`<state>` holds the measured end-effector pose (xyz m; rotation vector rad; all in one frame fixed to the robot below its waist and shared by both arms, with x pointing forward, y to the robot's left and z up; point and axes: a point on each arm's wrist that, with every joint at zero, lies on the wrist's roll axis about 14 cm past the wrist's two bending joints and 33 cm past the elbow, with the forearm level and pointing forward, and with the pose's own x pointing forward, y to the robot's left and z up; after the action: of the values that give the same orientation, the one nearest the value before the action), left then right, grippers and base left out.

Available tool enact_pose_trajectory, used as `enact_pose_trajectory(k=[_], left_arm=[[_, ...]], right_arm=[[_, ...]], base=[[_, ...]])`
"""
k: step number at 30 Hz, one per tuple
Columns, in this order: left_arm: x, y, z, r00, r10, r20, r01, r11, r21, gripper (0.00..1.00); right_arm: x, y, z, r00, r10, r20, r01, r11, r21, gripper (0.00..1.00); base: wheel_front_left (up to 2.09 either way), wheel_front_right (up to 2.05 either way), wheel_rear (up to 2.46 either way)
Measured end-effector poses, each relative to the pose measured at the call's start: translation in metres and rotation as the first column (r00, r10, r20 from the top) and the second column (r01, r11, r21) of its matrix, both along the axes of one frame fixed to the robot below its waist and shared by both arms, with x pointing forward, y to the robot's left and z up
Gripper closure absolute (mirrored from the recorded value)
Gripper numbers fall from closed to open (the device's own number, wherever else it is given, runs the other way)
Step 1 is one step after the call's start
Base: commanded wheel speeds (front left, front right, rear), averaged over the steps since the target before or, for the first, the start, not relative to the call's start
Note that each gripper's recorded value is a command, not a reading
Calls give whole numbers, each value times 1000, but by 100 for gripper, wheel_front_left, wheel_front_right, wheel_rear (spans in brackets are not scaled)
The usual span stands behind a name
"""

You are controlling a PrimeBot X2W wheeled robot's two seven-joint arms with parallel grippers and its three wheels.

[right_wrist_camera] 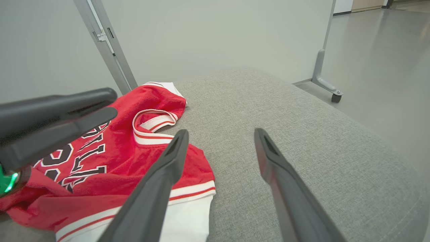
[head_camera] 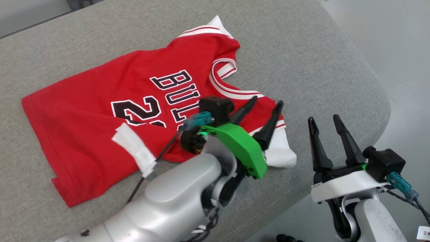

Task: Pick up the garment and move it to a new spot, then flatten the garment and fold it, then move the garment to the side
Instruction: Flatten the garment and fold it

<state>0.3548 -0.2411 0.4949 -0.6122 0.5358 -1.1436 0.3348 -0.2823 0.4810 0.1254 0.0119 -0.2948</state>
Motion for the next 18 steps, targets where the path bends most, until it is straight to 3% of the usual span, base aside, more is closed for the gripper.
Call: enact_pose_trajectory(k=[3,5,7,10,14,18], left_arm=[[41,37,-1,987,141,76,-144,989,28,0],[69,74,-11,961,250,114,-260,962,81,0],[91,121,-28,924,350,153,-374,912,168,0],[113,189,-56,865,443,234,-499,805,320,0],[113,253,-88,822,528,211,-559,683,469,0],[104,265,-108,829,540,148,-529,668,524,0]], right_arm=[[2,6,0,1000,20,3,-20,1000,-3,0],[6,12,3,999,42,17,-42,999,-4,0],[7,19,3,998,64,22,-64,998,-1,0],[13,30,5,994,102,34,-103,995,6,0],[23,45,8,986,156,54,-157,988,13,0],[27,50,7,983,176,54,-177,984,11,0]], base=[[0,0,0],[0,0,0],[0,0,0],[0,0,0],[0,0,0],[0,0,0]])
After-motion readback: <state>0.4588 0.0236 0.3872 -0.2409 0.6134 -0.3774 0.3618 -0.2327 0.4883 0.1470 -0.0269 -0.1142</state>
